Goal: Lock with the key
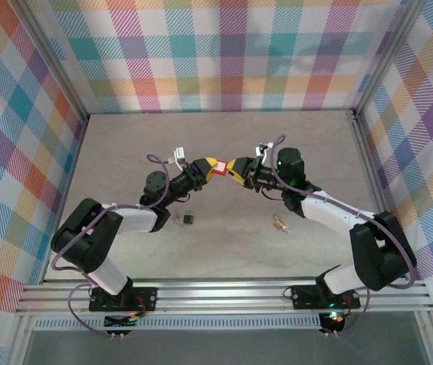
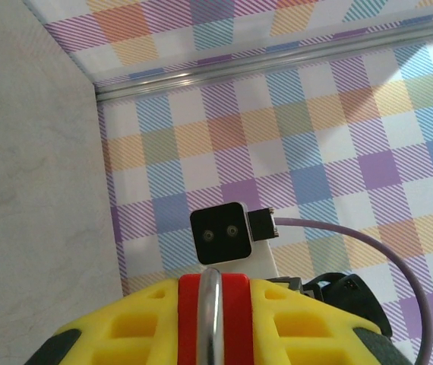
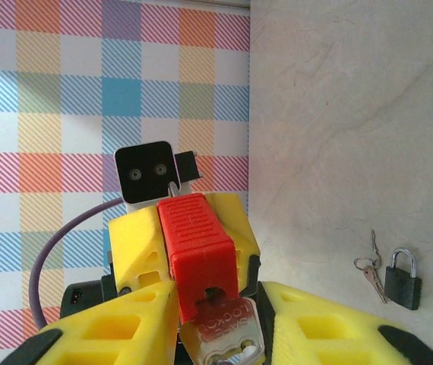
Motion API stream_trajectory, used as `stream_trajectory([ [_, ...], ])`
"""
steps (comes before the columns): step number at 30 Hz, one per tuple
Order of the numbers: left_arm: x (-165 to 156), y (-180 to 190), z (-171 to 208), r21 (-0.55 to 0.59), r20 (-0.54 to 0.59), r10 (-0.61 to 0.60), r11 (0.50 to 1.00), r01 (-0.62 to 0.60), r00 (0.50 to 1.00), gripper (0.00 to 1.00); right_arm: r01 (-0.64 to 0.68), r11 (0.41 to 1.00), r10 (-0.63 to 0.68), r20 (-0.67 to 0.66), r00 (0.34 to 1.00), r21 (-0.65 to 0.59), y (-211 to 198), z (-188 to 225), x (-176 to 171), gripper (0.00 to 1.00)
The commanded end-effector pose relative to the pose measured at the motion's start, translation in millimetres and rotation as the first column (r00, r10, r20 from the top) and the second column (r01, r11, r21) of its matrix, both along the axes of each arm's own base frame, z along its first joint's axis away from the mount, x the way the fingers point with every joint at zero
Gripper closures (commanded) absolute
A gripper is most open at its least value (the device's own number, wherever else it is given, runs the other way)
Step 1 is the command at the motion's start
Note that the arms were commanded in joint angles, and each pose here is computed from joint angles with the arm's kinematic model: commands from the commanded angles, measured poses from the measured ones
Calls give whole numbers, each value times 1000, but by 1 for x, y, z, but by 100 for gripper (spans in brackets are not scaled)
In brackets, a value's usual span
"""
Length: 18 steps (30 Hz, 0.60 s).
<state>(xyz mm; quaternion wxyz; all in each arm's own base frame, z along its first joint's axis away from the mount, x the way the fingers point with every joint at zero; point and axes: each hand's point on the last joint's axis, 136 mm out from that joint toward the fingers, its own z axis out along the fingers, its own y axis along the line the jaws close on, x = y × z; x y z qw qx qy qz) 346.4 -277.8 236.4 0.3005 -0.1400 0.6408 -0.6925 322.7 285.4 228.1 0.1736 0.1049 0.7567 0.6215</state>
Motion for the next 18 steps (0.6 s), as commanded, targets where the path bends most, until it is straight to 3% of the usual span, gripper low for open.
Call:
stream_trajectory([
  [1, -6, 2, 38, -69, 110, -3, 998, 11, 994, 100, -6, 1000, 5, 33, 999, 25, -1, 9, 3, 68],
  [6, -6, 2, 38, -68, 114, -5, 998, 12, 993, 100, 0, 1000, -1, 37, 999, 26, -3, 9, 3, 68],
  [12, -6, 2, 39, -68, 116, -4, 998, 12, 993, 100, 0, 1000, -1, 51, 999, 31, -5, 11, 3, 76],
  [18, -5, 3, 39, -68, 115, -3, 998, 11, 993, 100, -6, 999, 4, 57, 998, 35, -5, 11, 3, 78],
])
